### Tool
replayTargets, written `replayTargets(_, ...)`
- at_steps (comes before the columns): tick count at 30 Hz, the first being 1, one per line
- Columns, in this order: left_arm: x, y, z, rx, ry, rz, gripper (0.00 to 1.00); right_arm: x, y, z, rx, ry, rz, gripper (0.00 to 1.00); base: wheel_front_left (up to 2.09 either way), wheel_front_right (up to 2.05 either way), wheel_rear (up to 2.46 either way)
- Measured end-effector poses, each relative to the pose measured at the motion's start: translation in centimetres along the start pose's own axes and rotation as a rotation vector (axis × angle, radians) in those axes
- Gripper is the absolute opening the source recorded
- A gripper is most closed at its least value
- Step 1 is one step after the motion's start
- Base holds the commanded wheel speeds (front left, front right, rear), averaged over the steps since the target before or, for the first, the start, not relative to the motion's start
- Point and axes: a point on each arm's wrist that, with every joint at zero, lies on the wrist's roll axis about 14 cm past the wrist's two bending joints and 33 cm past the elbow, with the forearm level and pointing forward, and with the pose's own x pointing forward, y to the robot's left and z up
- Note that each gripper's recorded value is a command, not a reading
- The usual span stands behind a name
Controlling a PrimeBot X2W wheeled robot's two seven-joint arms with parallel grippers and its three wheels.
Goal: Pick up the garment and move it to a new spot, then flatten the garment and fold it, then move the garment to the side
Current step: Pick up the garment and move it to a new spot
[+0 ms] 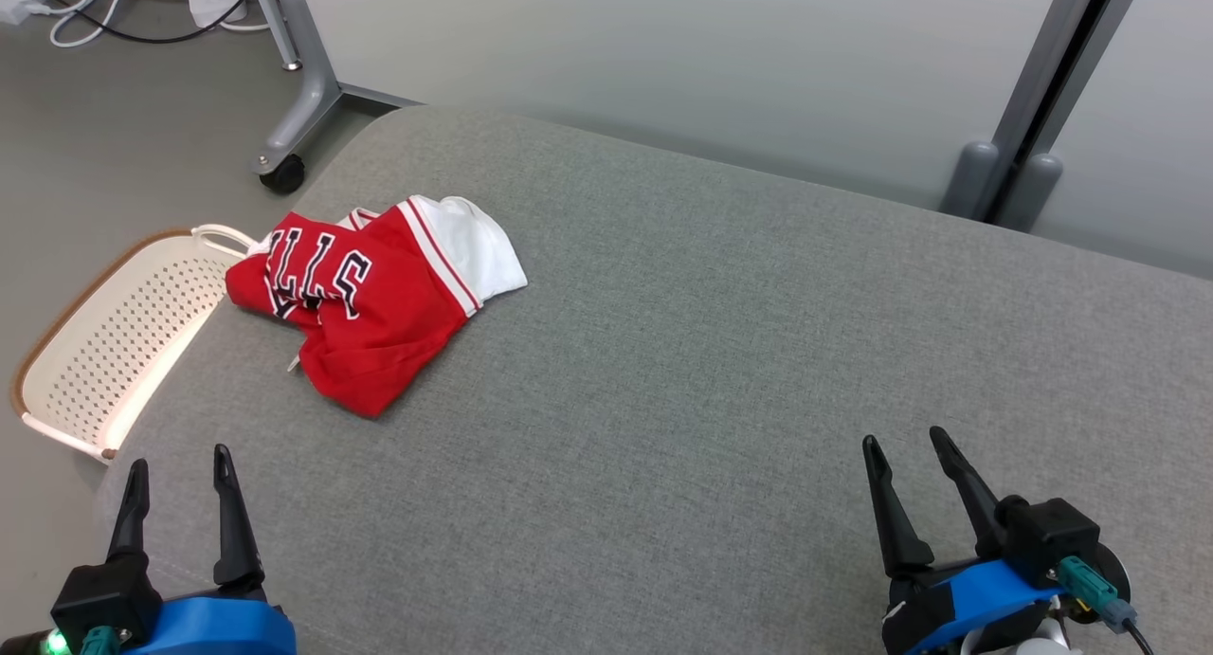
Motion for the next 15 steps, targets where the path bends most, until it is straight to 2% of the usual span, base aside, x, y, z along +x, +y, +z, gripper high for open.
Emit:
replayTargets(11, 1.5, -0.4, 0.5, -0.008, -0.010, -0.004, 1.00, 0.4, -0.7, -0.1, -0.015, -0.002, -0.010, 1.00, 0.00, 0.00, 0.00)
replayTargets(15, 5.4, -1.2, 2.7, 0.027, -0.062, -0.047, 1.00, 0.6, -2.4, -0.2, -0.043, -0.007, -0.047, 1.00, 0.00, 0.00, 0.00)
